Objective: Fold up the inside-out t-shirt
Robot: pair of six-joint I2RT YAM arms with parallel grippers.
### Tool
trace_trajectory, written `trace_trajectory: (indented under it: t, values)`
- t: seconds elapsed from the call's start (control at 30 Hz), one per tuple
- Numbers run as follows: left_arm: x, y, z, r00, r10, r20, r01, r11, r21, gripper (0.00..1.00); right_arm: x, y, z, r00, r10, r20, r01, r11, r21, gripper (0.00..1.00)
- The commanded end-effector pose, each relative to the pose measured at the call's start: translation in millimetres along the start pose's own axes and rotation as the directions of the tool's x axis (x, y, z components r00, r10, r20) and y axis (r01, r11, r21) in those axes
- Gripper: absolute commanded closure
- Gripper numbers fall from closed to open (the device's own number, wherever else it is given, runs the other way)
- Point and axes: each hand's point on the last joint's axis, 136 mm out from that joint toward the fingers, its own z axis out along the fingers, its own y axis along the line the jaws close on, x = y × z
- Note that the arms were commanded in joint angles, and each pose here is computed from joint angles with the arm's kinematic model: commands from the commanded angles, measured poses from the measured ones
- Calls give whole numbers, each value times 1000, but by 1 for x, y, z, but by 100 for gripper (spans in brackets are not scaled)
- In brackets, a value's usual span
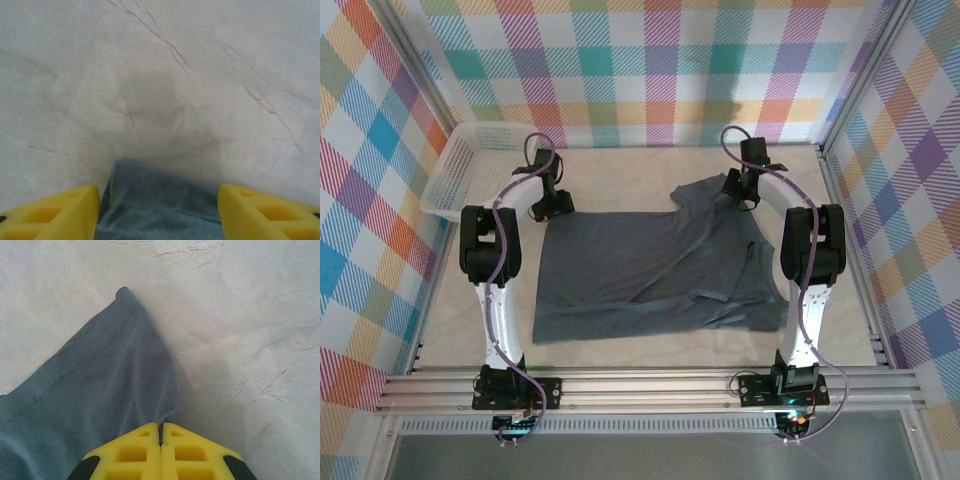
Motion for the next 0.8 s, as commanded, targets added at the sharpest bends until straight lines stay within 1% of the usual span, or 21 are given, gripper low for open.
trace_trajectory:
  t: [0.0, 0.07, 0.1, 0.13, 0.2, 0.3, 0.37, 0.47, 0.57, 0.67, 0.77]
  values:
    - [6, 15, 10, 998, 1, -66, -3, 999, -34, 43, -1, 5, 1, 1000, -20, 2, 20, 999, -25, 100]
    - [3, 18, 11, 998, 0, -56, -2, 999, -43, 52, 0, 1, 2, 1000, -9, -7, 9, 1000, -21, 100]
    - [0, 19, 11, 999, -3, -50, 1, 999, -43, 60, -1, -3, 3, 1000, 4, -11, -4, 1000, -16, 100]
    - [-1, 19, 11, 999, -8, -48, 6, 999, -39, 70, -2, -7, 3, 1000, 15, -12, -15, 1000, -12, 100]
    - [-3, 23, 10, 998, -43, -50, 42, 999, -22, 99, -3, -16, 3, 999, 38, -16, -38, 999, -7, 100]
    - [-6, 34, -2, 995, -93, -23, 93, 996, -8, 100, -5, -31, 1, 997, 74, -25, -74, 997, 6, 100]
    - [-5, 39, -10, 993, -118, -12, 118, 993, 6, 100, -7, -38, -1, 998, 69, -13, -68, 997, 23, 100]
    - [1, 41, -14, 991, -133, -22, 134, 991, 15, 100, -1, -29, 3, 999, 28, -35, -28, 1000, -8, 100]
    - [6, 43, -16, 987, -157, -25, 158, 987, 21, 100, 5, -37, 6, 997, 59, -46, -58, 998, 18, 100]
    - [7, 41, -23, 987, -161, -23, 162, 986, 47, 100, 4, -39, 2, 998, 55, -30, -54, 998, 8, 100]
    - [5, 38, -38, 988, -156, -8, 157, 985, 72, 100, -3, -35, -10, 999, 42, 0, -42, 999, 2, 100]
